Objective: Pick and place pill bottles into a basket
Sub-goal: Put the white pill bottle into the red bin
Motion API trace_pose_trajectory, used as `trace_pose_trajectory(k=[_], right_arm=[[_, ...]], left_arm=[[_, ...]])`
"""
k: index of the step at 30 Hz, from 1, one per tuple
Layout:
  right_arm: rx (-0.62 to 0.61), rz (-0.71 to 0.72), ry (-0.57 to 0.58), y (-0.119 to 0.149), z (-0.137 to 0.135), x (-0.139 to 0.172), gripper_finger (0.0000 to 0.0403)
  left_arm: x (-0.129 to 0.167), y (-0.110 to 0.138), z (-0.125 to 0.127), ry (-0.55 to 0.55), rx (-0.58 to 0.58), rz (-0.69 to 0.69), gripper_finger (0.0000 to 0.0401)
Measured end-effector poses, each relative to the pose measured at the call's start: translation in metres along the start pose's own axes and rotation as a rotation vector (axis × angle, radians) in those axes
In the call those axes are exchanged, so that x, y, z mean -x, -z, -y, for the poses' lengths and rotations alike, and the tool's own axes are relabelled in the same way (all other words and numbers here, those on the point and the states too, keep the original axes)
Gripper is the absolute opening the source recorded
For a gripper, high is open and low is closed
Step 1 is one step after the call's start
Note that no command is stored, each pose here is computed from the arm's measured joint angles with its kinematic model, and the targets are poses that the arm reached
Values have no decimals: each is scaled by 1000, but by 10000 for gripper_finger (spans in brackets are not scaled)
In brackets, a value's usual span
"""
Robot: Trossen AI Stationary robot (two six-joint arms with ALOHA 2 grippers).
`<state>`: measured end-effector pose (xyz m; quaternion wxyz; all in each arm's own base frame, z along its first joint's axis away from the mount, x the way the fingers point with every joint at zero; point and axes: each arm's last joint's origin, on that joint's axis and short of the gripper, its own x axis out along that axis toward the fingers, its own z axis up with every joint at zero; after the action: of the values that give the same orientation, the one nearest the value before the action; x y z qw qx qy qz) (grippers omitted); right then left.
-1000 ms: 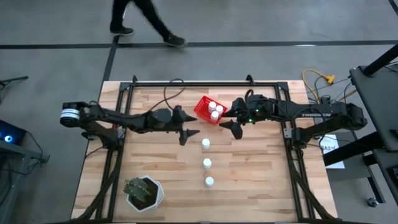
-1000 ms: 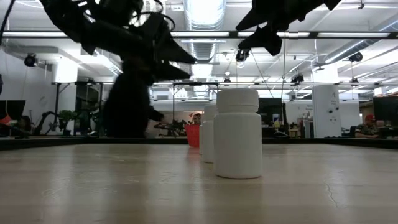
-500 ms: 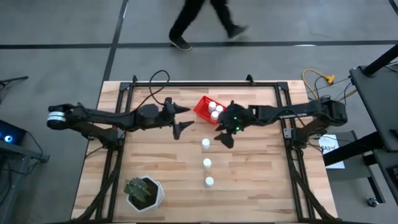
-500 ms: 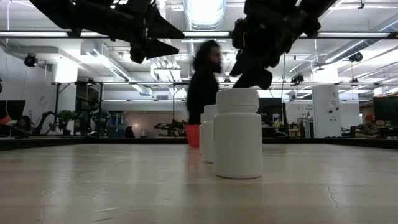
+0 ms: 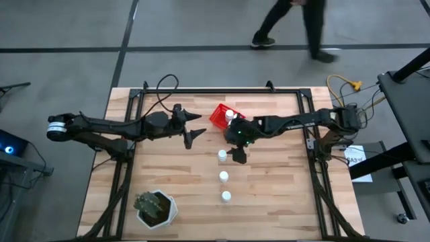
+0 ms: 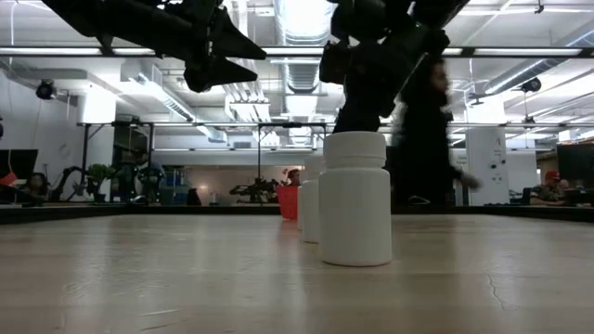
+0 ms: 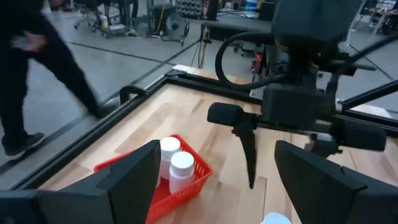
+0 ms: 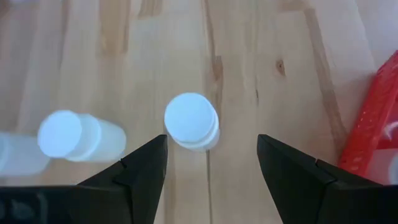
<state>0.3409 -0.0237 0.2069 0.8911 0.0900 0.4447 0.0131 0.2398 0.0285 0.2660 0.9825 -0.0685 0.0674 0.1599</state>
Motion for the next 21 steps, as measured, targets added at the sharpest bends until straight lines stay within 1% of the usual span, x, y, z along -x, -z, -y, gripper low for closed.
trace_pose_trajectory(k=[6, 14, 21], right_arm=[[97, -84, 18, -10, -6, -9, 237], [122, -59, 12, -27, -9, -16, 237], [186, -71, -2, -28, -14, -22, 237]], left_arm=[[0, 2, 0, -3, -4, -18, 297], [0, 1, 0, -10, -3, -15, 297], [2, 0, -1, -25, -2, -6, 297]])
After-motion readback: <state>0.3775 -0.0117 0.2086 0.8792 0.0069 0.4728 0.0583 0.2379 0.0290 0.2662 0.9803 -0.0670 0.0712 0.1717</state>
